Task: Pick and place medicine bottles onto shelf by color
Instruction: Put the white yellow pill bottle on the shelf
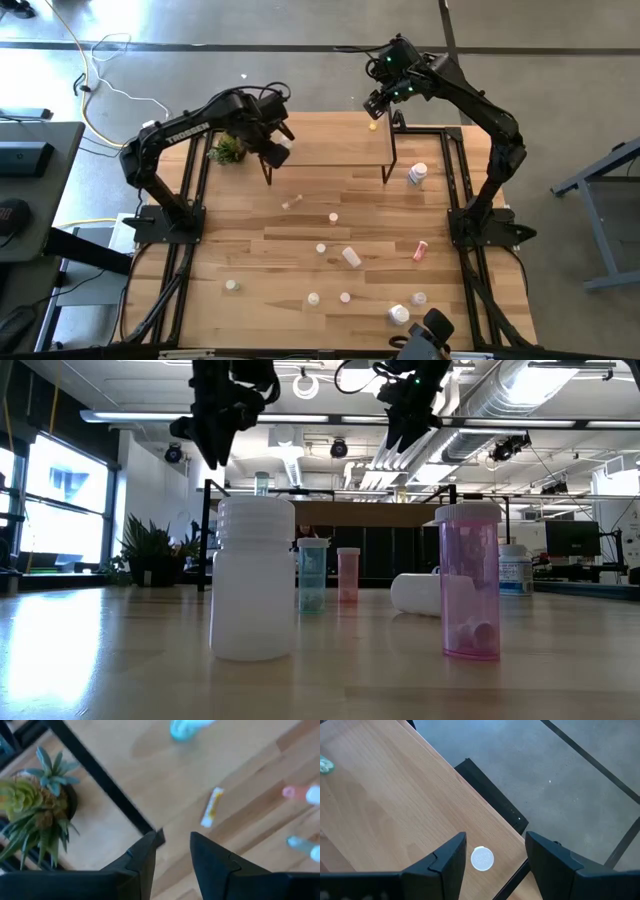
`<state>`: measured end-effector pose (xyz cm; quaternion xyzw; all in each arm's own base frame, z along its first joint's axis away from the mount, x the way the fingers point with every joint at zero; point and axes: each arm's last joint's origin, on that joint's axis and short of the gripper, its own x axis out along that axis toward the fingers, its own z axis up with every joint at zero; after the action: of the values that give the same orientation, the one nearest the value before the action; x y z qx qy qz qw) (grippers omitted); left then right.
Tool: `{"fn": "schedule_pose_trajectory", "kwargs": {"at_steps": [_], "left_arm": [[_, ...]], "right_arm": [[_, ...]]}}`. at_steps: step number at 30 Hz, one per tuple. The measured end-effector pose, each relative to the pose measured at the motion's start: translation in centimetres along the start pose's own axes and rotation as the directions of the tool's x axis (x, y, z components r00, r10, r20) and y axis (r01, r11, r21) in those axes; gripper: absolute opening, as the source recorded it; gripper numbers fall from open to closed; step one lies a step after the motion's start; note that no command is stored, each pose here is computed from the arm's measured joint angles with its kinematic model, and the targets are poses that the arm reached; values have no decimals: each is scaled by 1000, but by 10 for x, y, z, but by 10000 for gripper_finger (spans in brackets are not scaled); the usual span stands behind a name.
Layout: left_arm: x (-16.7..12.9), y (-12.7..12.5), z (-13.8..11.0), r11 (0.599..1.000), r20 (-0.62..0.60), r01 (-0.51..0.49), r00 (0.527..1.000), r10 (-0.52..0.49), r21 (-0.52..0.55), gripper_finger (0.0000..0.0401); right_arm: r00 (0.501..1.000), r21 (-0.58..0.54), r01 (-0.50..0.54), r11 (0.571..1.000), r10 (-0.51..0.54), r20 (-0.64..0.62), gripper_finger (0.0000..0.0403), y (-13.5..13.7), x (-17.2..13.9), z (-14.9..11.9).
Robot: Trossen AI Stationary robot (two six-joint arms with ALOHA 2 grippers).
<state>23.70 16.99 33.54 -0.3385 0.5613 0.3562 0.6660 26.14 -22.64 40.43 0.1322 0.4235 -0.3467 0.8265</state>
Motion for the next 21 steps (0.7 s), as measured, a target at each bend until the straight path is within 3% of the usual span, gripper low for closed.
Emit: {"fn": "schedule_pose_trajectory", "kwargs": {"at_steps": [6, 10, 16, 21], "left_arm": [[-6, -17, -17, 997, -40, 23, 999, -20, 77, 99], [-7, -31, -29, 990, -71, 18, 997, -8, 142, 96], [3, -52, -53, 970, -118, 19, 993, 10, 244, 85], [11, -56, -72, 962, -154, 12, 988, 31, 271, 68]], "right_arm": [[1000, -32, -2, 999, 2, -1, 195, 0, 0, 0], [997, -88, -79, 993, 77, -25, 195, 7, -1, -3], [973, -201, -230, 952, 220, -71, 195, 36, -4, -7], [961, -260, -275, 926, 262, -85, 195, 62, -9, -11]]}}
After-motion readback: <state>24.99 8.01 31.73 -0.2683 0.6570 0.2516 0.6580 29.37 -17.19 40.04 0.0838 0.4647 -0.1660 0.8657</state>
